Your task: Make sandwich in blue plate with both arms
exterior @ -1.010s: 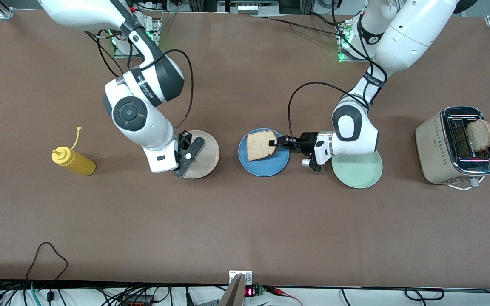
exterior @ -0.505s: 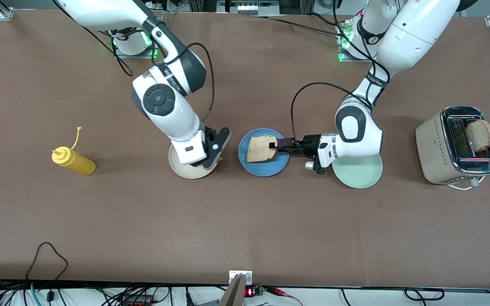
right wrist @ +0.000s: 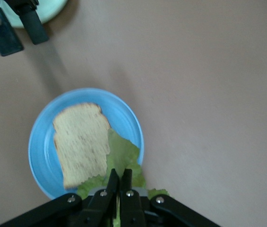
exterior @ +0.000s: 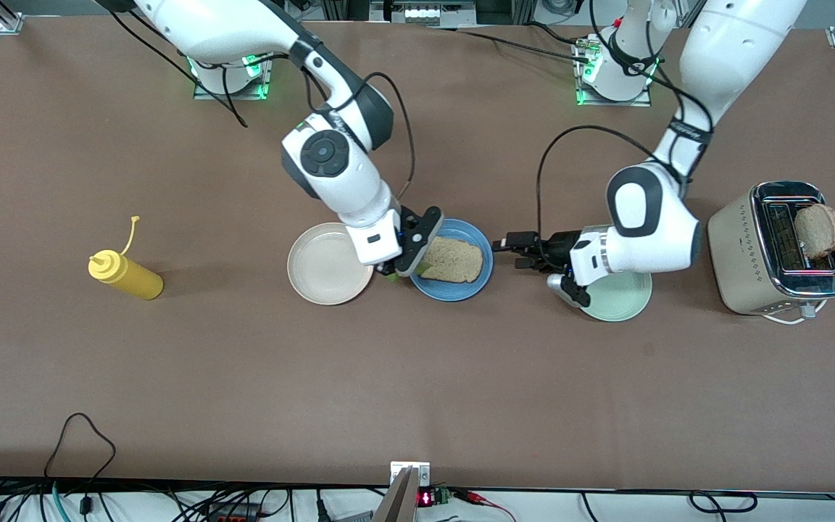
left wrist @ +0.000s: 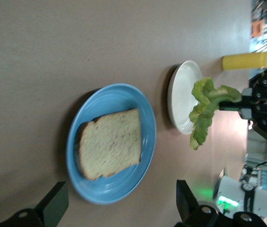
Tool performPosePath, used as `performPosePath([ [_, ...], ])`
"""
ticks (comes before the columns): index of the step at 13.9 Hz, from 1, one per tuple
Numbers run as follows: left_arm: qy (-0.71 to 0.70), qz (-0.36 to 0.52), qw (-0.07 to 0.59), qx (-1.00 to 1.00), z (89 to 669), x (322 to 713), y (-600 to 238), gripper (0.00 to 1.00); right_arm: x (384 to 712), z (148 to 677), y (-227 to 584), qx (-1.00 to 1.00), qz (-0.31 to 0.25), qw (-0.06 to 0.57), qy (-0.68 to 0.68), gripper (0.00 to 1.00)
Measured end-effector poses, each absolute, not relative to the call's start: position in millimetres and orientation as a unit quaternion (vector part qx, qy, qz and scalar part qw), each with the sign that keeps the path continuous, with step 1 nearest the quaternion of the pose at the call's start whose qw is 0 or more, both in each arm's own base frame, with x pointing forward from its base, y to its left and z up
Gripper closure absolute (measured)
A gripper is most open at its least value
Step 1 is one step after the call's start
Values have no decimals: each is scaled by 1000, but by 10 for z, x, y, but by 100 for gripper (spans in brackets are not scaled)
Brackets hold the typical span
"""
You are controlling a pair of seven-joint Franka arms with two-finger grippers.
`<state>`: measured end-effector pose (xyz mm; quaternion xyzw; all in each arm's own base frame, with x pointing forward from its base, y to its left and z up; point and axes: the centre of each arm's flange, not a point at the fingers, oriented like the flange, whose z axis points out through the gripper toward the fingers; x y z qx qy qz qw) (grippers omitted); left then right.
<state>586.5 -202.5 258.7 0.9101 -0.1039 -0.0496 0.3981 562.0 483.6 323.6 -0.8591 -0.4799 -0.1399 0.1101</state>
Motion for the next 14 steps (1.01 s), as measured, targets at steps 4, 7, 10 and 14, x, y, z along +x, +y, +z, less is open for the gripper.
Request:
performPosePath([
  [4, -122, -74, 325, 935, 2981, 5924, -1750, 0, 5352, 2922, 5249, -864, -164, 141, -455, 96],
  [7, -148, -104, 232, 956, 3198, 6025, -1517, 0, 5282, 2824, 5332, -864, -166, 142, -453, 89],
  [10, -165, -133, 131, 969, 3558, 6131, -1335, 0, 5351, 2805, 5261, -865, -165, 128, -455, 61],
  [14, -170, -155, 11, 973, 3928, 6196, -1097, 0, 5443, 3011, 5081, -877, -120, 98, -456, 17],
])
